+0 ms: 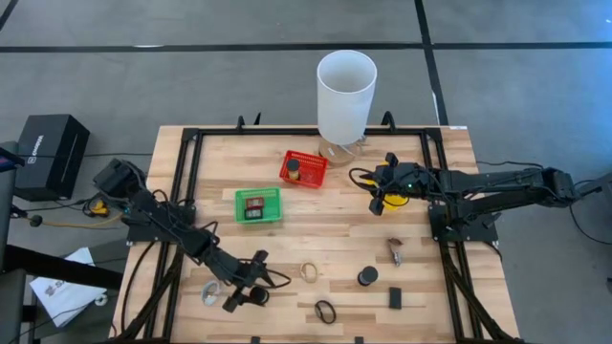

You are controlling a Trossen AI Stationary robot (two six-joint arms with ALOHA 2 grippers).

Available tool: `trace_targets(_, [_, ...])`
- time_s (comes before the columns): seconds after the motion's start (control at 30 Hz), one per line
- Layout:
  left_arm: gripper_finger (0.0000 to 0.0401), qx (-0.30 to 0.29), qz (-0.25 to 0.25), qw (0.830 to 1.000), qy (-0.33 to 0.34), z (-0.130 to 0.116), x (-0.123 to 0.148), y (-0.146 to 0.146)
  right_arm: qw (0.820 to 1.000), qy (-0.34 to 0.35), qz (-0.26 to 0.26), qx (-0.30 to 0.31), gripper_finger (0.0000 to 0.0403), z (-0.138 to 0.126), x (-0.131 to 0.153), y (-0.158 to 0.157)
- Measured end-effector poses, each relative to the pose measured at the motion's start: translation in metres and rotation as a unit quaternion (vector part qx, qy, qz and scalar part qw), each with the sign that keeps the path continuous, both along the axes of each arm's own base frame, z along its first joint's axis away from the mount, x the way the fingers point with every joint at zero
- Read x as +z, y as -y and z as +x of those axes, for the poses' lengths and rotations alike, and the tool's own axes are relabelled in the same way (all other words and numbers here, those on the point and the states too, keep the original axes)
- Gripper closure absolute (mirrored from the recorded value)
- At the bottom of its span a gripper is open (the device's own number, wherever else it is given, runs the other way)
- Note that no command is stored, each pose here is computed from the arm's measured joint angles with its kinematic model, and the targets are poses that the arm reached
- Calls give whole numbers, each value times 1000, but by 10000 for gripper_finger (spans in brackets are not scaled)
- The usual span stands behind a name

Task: Pick & Place Office items
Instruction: Put the left black hourglass into the red bin

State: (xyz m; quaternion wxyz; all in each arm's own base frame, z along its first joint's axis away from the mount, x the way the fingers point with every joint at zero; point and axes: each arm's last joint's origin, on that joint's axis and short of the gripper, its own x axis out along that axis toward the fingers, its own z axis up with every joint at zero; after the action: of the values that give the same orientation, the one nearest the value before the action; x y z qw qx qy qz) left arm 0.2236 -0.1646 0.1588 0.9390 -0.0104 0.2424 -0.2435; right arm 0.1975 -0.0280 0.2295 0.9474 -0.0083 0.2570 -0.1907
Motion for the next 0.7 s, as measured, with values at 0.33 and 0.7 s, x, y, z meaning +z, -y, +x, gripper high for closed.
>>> trace_targets(0.33, [123, -24, -6, 1000, 2, -7, 4, 7, 1000, 0, 0, 0, 310, 0, 0, 0])
trace_targets(0.7, [123, -9, 21, 1000, -15, -16, -10, 1, 1000, -1, 0, 0, 310, 0, 0, 0])
